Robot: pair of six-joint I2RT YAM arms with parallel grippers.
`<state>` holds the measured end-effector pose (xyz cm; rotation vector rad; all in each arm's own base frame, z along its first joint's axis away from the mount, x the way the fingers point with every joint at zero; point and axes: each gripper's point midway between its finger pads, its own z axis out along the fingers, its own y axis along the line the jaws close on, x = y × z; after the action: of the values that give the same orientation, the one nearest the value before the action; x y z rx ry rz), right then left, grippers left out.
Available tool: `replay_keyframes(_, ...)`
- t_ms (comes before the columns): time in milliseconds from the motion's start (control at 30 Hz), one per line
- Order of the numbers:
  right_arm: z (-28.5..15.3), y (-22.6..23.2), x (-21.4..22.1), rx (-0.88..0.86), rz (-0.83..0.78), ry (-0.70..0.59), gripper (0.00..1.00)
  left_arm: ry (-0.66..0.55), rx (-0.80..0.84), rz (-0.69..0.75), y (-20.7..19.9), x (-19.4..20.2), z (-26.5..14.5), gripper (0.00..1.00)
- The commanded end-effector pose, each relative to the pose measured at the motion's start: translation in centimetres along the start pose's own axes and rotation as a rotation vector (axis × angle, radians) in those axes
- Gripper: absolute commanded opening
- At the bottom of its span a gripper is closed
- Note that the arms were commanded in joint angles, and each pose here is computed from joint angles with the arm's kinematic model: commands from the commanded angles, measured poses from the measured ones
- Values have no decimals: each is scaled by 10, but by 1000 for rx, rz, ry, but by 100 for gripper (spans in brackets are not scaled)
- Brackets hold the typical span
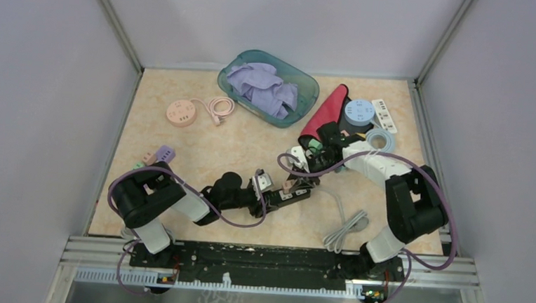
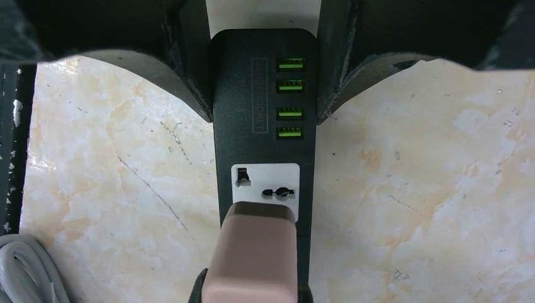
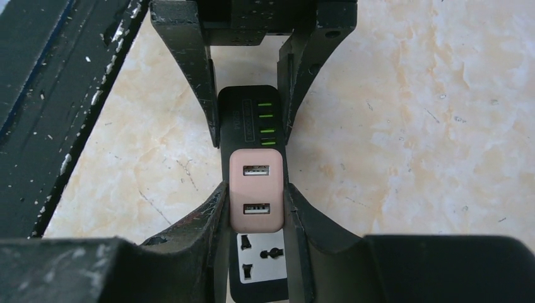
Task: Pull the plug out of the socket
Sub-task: Remove the plug from the socket.
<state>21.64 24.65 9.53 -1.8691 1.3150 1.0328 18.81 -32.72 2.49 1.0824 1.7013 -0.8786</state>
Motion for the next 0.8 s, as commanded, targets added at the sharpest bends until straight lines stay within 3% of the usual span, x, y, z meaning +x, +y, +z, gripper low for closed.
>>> replay_keyframes(0, -17, -12, -41, 25, -77, -131, 0, 100, 21, -60, -7, 28, -9, 0)
replay_keyframes(167, -37, -26, -39, 111, -23, -143, 0, 102, 17, -83, -8, 29, -10, 0)
replay_keyframes(767, -150, -114, 22, 778, 274, -49, 0, 78, 3, -105, -8, 20, -13, 0)
